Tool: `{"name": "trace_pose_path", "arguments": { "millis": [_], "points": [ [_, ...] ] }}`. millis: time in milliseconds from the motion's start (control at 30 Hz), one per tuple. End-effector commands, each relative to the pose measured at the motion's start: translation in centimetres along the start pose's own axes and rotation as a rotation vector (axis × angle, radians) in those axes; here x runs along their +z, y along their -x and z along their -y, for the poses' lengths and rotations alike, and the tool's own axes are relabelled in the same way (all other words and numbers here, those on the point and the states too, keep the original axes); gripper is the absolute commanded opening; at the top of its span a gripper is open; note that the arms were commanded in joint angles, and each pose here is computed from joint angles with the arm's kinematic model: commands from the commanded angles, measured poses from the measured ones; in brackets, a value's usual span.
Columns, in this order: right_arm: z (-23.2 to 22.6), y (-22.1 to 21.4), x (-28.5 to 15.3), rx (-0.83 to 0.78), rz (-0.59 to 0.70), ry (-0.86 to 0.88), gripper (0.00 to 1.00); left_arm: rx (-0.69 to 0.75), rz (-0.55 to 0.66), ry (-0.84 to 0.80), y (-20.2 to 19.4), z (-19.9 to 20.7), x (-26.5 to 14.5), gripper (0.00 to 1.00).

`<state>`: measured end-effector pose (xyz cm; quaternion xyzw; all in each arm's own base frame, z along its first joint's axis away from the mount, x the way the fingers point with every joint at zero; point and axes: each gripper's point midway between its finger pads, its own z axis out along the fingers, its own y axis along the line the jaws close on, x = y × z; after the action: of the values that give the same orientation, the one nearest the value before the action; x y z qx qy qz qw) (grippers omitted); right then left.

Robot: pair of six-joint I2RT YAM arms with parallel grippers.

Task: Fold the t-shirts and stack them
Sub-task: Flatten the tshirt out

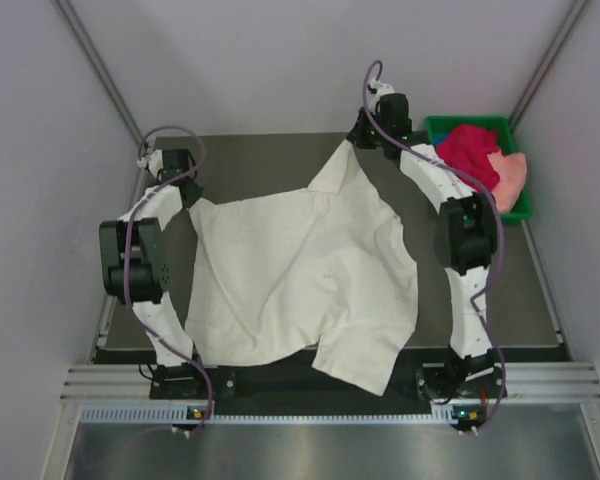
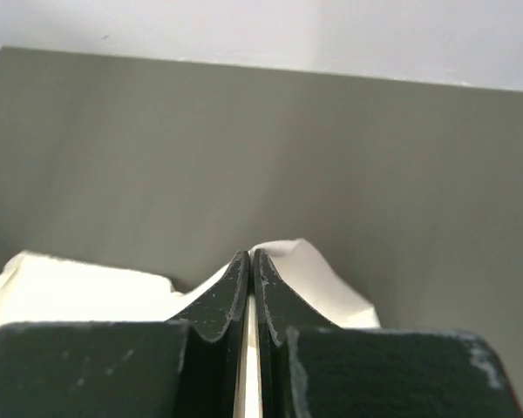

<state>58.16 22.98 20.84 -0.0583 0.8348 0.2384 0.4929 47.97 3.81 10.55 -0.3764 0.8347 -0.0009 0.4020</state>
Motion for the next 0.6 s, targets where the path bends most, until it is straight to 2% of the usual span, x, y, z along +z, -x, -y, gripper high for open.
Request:
{"name": "trace_pose_path", "arguments": {
  "millis": [0, 100, 167, 333, 467, 567],
  "points": [
    [-0.7, 9.2, 1.2, -0.031, 0.279, 0.115, 0.00, -0.078, 0.017, -0.271, 3.5, 6.4, 3.2, 0.00],
    [2.2, 8.2, 5.1, 0.005, 0.308, 0.092, 0.00, -0.097, 0.036, -0.318, 5.2, 7.5, 5.5, 0.00],
    [3.3, 10.0, 5.3, 0.033, 0.372, 0.066, 0.00, -0.108, 0.062, -0.336, 6.5, 8.3, 6.6, 0.00],
    [6.7, 11.5, 6.1, 0.124, 0.477, -0.032, 0.00, -0.103, 0.083, -0.395, 9.7, 10.4, 7.9, 0.00],
    [8.1, 13.9, 5.3, 0.122, 0.592, -0.109, 0.00, -0.102, 0.093, -0.345, 10.4, 9.4, 10.2, 0.00],
    [8.8, 14.0, 5.5, 0.130, 0.624, -0.124, 0.00, -0.105, 0.086, -0.318, 10.3, 8.2, 11.3, 0.00]
  ]
}}
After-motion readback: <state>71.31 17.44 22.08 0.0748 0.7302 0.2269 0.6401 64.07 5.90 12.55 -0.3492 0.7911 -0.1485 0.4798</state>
